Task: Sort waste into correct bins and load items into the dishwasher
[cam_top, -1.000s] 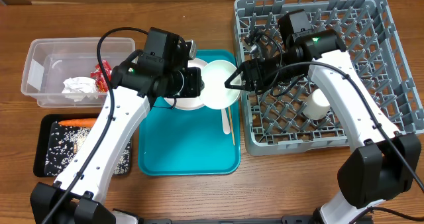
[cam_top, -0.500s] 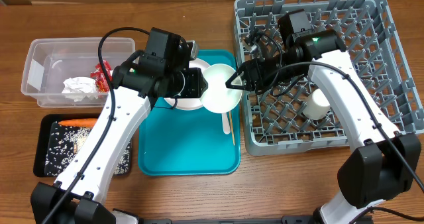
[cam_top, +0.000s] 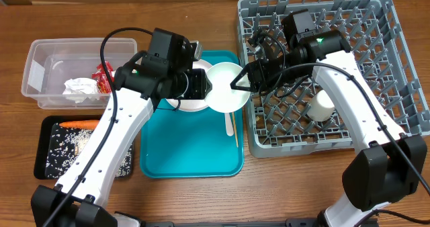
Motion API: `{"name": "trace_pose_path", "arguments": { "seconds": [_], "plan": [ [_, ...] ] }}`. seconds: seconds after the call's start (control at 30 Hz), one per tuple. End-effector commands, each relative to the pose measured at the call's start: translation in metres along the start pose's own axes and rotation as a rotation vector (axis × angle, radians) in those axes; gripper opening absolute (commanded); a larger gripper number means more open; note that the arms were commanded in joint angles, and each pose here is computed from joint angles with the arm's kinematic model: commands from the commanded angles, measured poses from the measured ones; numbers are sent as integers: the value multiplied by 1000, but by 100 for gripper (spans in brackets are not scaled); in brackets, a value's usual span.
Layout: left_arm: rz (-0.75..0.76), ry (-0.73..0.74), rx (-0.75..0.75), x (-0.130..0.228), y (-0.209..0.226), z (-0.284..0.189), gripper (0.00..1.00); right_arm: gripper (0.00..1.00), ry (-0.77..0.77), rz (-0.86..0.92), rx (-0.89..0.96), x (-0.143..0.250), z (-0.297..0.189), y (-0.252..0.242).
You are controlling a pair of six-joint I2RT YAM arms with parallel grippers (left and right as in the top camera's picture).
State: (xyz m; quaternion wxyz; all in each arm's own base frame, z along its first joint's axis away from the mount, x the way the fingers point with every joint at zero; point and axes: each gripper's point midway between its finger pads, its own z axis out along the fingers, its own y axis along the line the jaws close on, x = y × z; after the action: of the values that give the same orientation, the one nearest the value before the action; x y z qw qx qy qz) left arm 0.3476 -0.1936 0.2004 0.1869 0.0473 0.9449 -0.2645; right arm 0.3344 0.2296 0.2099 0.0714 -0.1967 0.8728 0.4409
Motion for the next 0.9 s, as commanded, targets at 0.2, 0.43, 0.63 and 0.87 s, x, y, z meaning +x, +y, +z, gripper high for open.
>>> {"name": "trace_pose_path", "arguments": {
  "seconds": [0.2, 0.43, 0.63, 0.87],
  "plan": [
    [123, -269, 48, -48, -35, -98, 34, 42, -38, -58, 7, -6, -10, 14],
    [80, -237, -97, -35, -7, -101, 35, 42, -52, -71, 10, -10, -11, 13],
    [69, -169, -189, -20, 13, -96, 34, 42, -116, -43, 76, -23, -28, -10],
    [53, -147, -283, -13, 30, -99, 34, 42, -243, 112, 366, -39, -76, -82]
  ]
}}
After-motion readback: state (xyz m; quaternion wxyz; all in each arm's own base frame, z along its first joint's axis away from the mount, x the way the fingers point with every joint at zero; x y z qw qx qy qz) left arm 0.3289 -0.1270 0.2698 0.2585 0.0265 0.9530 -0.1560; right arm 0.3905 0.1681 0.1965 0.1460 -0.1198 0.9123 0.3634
